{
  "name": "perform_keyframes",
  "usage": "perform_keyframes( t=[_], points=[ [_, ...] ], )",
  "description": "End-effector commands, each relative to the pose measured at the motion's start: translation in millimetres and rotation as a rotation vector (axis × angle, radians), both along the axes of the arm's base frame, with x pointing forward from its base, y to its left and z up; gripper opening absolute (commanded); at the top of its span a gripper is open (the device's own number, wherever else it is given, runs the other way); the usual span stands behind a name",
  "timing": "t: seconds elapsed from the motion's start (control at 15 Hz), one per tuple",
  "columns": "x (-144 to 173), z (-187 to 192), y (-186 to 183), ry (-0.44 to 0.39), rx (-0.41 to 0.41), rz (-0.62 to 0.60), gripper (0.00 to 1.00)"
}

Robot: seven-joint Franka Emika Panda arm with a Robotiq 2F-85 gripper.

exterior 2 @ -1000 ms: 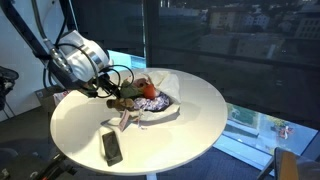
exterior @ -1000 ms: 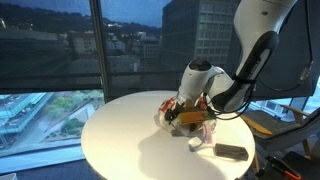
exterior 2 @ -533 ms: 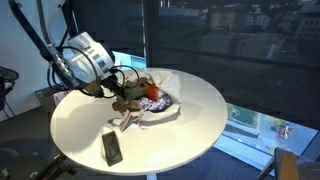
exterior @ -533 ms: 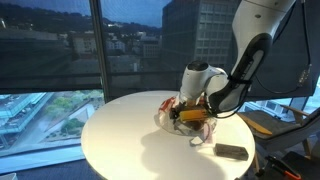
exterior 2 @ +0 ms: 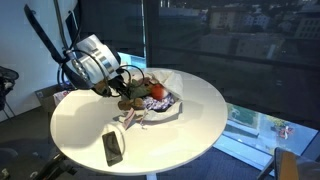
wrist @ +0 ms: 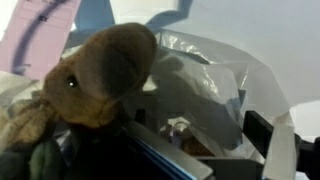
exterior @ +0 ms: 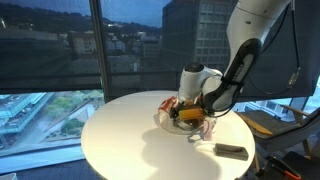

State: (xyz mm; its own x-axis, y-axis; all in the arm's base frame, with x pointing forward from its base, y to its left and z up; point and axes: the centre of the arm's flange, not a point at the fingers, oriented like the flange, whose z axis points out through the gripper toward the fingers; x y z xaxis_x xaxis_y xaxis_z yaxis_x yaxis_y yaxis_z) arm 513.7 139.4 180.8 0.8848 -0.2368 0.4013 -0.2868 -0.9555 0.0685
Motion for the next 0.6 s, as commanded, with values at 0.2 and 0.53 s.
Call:
perform_keyframes(
  t=[0.2, 0.53],
  points=[
    [18.6, -6.0, 2.0, 0.051, 0.045, 0.032, 0.58],
    [20.5, -8.0, -3.7, 0.054, -0.031, 0.033, 0.20]
  ],
)
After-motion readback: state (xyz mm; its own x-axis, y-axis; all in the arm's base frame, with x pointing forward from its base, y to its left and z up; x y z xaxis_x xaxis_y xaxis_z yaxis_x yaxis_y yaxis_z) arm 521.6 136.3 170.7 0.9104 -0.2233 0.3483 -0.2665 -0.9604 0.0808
